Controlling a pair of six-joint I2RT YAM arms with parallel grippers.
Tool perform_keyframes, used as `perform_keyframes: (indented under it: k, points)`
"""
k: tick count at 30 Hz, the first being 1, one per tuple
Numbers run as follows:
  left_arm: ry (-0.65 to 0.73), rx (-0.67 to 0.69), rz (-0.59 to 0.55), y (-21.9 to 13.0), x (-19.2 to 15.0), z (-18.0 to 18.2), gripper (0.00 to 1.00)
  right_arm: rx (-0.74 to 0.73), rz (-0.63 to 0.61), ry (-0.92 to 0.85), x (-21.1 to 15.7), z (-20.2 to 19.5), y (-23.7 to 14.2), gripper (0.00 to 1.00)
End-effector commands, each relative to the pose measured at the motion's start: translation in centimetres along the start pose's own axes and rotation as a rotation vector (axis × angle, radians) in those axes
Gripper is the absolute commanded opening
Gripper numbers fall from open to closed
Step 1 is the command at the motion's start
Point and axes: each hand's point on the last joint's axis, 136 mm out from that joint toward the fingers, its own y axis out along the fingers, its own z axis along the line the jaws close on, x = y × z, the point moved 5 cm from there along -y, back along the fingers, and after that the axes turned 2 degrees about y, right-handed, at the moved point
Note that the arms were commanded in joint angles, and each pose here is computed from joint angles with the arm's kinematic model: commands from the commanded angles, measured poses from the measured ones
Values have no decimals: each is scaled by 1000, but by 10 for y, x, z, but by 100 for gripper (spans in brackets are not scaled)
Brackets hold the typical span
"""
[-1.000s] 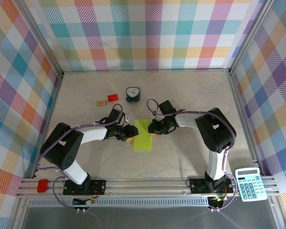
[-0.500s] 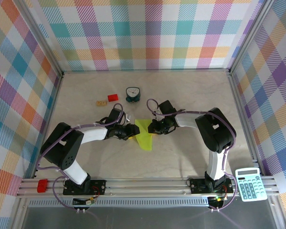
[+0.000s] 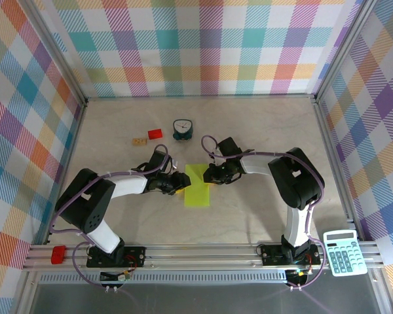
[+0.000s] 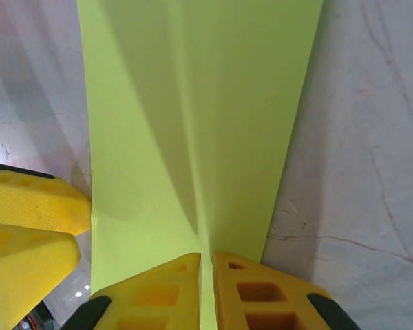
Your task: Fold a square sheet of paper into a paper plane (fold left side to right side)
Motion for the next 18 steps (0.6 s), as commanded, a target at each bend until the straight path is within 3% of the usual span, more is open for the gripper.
perform_keyframes:
  k: [1, 12, 18]
  points:
    - [-30, -3, 29, 3, -12, 5, 33, -40, 26, 7, -5, -7, 2, 14]
    - [-28, -10, 6, -3, -11, 2, 12, -28, 5, -8, -2, -2, -2, 14]
    - [-36, -12, -10, -8, -10, -1, 2, -22, -46, -73, 8, 10, -15, 23]
